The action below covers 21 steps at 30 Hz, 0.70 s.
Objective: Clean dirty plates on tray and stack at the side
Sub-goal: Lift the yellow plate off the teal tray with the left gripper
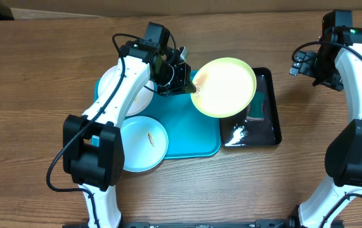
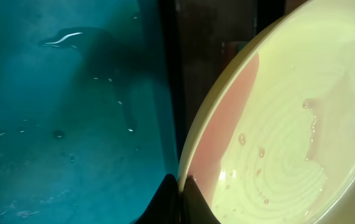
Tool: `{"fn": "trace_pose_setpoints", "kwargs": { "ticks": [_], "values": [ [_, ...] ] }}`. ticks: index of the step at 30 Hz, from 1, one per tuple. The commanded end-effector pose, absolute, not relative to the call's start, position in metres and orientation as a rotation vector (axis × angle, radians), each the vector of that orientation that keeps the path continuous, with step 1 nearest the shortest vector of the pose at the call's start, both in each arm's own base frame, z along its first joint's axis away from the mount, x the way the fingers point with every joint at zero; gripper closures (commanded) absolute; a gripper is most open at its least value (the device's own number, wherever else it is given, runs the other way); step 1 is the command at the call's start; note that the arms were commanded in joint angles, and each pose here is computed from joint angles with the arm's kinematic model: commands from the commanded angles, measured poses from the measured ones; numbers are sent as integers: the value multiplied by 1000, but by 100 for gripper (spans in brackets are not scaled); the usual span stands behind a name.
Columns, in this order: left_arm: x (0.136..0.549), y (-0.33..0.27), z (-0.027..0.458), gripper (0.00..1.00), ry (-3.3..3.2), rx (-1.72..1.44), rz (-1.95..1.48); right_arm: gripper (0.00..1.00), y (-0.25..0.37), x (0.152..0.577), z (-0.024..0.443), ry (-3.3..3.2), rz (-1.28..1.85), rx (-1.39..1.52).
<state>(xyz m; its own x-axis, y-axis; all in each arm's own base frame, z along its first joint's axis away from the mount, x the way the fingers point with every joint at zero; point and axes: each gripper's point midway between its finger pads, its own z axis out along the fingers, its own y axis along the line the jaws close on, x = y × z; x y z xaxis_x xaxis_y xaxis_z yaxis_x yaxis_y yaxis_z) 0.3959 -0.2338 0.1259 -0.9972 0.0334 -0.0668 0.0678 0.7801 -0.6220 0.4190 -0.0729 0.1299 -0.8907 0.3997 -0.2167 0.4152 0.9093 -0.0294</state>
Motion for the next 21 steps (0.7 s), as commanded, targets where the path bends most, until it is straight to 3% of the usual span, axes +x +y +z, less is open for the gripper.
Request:
{"fn": "trace_pose_setpoints", "kwargs": {
  "ticks": [1, 13, 21],
  "values": [
    [407, -224, 117, 96, 2922, 58, -824, 0, -74, 420, 132, 2854, -110, 630],
    [435, -217, 116, 96, 2816, 110, -557, 0, -74, 420, 132, 2854, -110, 630],
    [437, -224, 161, 96, 2772, 72, -360, 0, -74, 420, 132, 2854, -110, 630]
  ]
}}
